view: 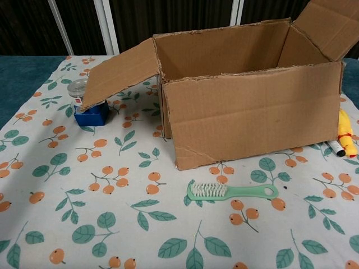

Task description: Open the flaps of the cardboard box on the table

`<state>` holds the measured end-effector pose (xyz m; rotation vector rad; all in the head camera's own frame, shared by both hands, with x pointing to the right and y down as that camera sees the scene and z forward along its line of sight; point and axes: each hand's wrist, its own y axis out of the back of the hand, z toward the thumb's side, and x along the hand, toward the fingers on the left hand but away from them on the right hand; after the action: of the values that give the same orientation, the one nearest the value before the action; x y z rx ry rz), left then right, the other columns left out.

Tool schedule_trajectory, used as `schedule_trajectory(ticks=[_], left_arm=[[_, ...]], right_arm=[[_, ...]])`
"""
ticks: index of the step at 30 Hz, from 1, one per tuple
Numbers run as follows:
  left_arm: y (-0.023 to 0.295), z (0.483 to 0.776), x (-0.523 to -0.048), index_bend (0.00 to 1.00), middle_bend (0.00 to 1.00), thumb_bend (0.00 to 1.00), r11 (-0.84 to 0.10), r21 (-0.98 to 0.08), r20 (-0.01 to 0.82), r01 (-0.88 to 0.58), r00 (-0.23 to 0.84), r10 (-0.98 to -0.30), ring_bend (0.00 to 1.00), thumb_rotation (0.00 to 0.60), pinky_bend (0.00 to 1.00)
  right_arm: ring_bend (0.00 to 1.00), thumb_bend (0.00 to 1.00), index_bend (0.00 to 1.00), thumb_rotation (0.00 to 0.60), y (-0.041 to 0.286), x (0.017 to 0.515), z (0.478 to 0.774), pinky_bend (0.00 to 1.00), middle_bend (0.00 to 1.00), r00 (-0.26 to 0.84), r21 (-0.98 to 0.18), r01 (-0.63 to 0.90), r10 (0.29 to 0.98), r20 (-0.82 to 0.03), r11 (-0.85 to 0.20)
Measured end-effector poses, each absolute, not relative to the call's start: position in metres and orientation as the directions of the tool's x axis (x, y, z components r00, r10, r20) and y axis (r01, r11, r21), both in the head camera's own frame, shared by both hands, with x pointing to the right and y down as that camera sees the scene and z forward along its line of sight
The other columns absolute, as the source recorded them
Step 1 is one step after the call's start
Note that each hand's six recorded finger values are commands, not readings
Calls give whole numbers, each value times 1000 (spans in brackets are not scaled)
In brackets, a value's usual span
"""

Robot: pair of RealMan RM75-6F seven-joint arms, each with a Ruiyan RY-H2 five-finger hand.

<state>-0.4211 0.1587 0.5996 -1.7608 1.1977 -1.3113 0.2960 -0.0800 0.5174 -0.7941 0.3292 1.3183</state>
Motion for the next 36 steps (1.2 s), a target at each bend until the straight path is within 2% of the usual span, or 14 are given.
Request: schedule_trajectory(ticks=[9,17,21,27,31,36], left_arm=[[159,600,-421,3,10,259,-390,-873,381,-294,93,-920,0,600,100],[158,600,-422,3,10,259,-387,-875,378,-290,88,-922,0,600,100],[158,600,-423,3,6,243,-389,-877,380,-283,87,-921,0,600,100],[159,601,-424,0,0,156,-401,-881,392,-252,85,-916,0,600,82],[161,603,-424,0,0,117,-416,-885,407,-212,84,-909,0,600,57],[163,606,-426,0,0,90,-438,-886,431,-154,76,-899,0,600,34]], right_arm=[[177,735,228,600,-84,328,517,242,202,174,-284,-959,754,-633,-16],[175,597,195,600,-77,344,521,243,189,147,-310,-948,768,-623,-69],[164,508,165,600,-71,352,520,240,165,135,-395,-909,798,-588,-137],[109,359,75,600,-42,376,519,233,81,74,-587,-755,851,-520,-293],[63,295,5,600,-6,399,521,231,18,-2,-719,-571,876,-482,-397],[9,214,0,600,42,424,521,228,0,-88,-834,-320,891,-446,-449]])
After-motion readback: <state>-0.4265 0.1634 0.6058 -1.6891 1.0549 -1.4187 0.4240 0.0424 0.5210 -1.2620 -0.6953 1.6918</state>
